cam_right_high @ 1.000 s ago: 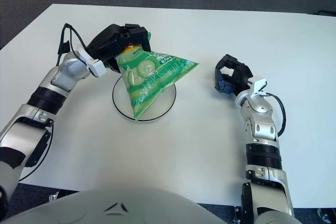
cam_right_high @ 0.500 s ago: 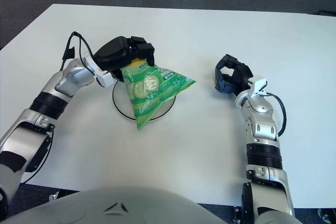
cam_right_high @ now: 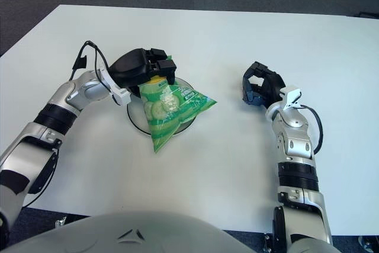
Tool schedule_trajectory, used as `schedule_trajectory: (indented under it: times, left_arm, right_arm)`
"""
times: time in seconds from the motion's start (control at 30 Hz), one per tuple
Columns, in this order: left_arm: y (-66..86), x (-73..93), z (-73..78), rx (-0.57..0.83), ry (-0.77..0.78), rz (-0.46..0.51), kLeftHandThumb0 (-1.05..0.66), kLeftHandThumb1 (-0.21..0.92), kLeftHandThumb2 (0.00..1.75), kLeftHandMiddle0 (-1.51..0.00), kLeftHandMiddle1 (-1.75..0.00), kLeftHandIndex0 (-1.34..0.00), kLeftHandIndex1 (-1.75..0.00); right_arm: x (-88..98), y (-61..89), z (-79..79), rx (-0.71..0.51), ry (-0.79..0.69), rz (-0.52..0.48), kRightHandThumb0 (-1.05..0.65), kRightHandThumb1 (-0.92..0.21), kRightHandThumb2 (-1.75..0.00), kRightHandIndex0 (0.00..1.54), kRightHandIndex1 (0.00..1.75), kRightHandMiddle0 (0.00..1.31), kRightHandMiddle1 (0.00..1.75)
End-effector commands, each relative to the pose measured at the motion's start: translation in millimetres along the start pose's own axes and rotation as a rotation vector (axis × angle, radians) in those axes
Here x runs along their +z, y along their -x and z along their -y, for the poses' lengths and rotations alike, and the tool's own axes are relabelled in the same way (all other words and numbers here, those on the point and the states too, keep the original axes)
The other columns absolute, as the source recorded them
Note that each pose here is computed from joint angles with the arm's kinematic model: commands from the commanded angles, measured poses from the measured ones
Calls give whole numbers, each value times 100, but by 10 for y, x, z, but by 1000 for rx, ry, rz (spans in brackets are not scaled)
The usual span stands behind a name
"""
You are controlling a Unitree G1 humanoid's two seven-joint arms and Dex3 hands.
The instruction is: Put the snack into the plate.
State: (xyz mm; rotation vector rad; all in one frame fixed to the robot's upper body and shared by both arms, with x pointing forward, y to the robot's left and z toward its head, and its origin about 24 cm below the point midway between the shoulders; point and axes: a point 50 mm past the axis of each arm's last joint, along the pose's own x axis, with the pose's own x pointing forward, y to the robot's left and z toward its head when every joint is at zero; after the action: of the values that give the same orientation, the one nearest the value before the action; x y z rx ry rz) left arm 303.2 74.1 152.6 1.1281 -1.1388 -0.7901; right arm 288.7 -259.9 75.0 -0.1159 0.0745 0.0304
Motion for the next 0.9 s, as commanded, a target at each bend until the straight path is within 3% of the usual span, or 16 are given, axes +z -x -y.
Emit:
schedule_trajectory:
  times: [0.0,0.2,0.33,0.37,0.43,0.5,0.57,0.6,0.7,0.87]
  left_arm:
    - [18,-40,20,-87,-59,-9,0,4,163,-83,-170,-58,-175]
    - [39,-36,35,-132,-74,2,0,7,159,-82,-169,-56,-175]
    - [62,-20,50,-217,-87,37,0,28,136,-56,-173,-48,-175]
    - [71,-12,57,-268,-91,61,13,44,116,-47,-174,-31,-162]
    - [88,-2,68,-325,-89,89,24,60,94,-37,-174,-16,-145]
    - [97,3,70,-338,-79,102,-11,42,103,-15,-170,-6,-128]
    - [98,7,62,-351,-69,119,-25,34,107,-8,-160,-3,-118]
    - [97,7,57,-357,-64,127,-32,32,107,-5,-137,-2,-110]
    - [101,5,31,-374,-46,148,-44,33,104,-2,-100,-1,-93]
    - [97,15,-24,-376,-41,183,-53,36,98,0,-71,0,-77]
  right_arm:
    - [-330,84,-49,16,-19,-150,-47,-37,-126,127,175,58,175]
    - [-329,81,-56,19,-20,-150,-47,-36,-126,127,175,58,175]
    - [-331,79,-55,20,-20,-151,-47,-36,-126,127,175,58,175]
    - [-331,79,-55,21,-19,-152,-47,-36,-127,127,175,58,175]
    - [-331,77,-55,22,-18,-151,-47,-36,-127,128,175,58,175]
    - [-331,76,-56,23,-17,-150,-47,-36,-127,128,175,58,175]
    - [-332,75,-56,23,-17,-149,-47,-36,-127,128,175,58,175]
    - [-333,74,-55,23,-17,-149,-47,-36,-127,128,175,58,175]
    - [-336,75,-53,25,-15,-149,-47,-36,-127,127,175,58,175]
    - [-338,73,-50,22,-14,-156,-47,-36,-127,126,175,58,175]
